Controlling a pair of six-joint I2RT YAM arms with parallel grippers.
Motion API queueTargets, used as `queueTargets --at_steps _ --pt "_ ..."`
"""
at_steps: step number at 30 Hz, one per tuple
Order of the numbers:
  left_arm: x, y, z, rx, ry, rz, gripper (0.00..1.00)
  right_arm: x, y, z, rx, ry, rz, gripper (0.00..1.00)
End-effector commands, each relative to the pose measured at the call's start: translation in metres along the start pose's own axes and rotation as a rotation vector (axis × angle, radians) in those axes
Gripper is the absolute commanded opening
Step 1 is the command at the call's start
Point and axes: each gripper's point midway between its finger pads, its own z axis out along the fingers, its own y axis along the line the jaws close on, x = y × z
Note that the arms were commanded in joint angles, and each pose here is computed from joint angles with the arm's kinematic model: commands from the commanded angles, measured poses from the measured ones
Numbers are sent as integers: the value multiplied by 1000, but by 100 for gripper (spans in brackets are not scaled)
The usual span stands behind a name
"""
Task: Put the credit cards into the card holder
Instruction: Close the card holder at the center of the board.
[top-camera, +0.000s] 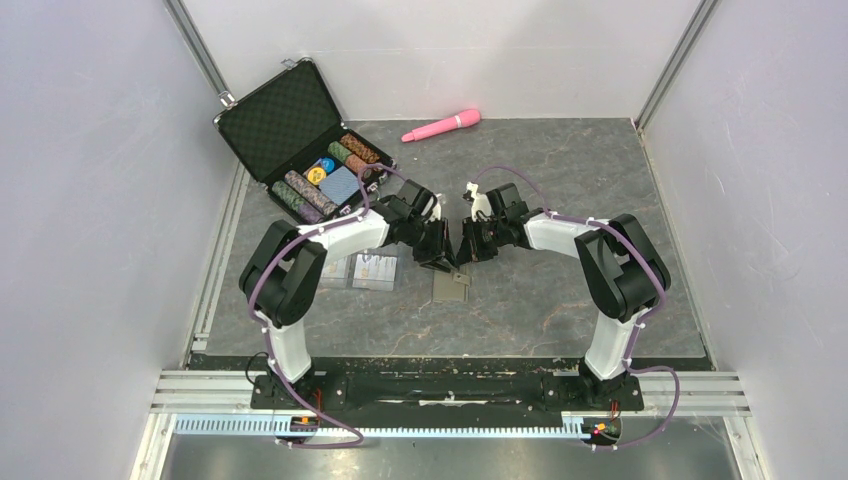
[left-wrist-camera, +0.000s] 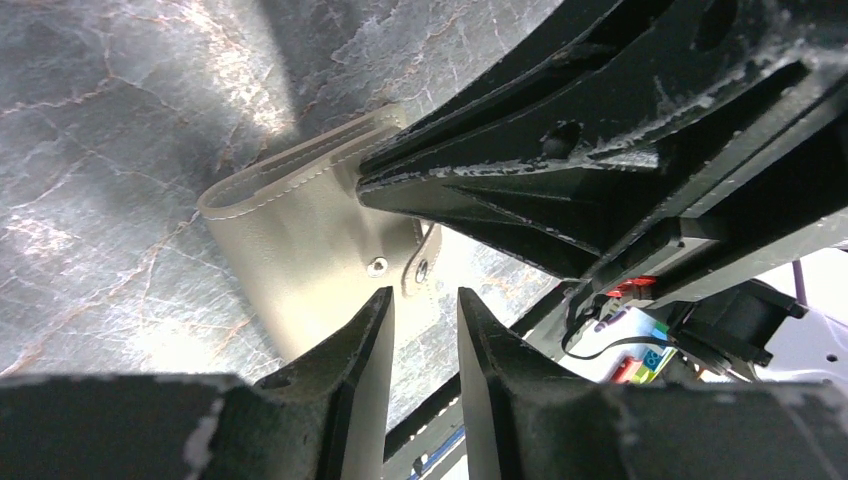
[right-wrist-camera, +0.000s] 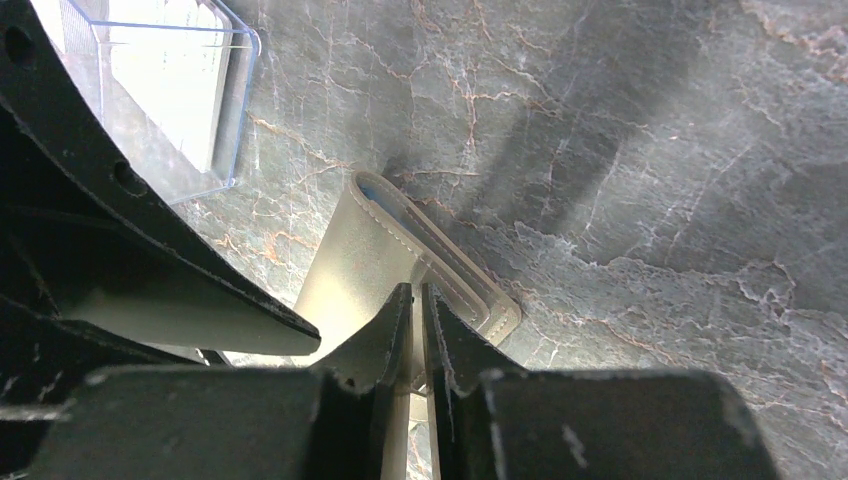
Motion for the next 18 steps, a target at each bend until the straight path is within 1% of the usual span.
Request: queueTargets --at_steps 1,4,10,13,18 --pt "0 -12 4 66 22 -19 36 25 -14 1 52 77 19 10" --pt "3 -9 7 63 36 -23 33 26 -14 1 53 78 18 11" --pt "7 2 12 12 68 -28 33 26 -15 2 52 82 20 11" --pt "8 1 15 19 80 -25 31 26 -15 2 52 82 19 11" --pt "7 -5 16 51 80 -19 15 26 -15 3 51 82 21 11"
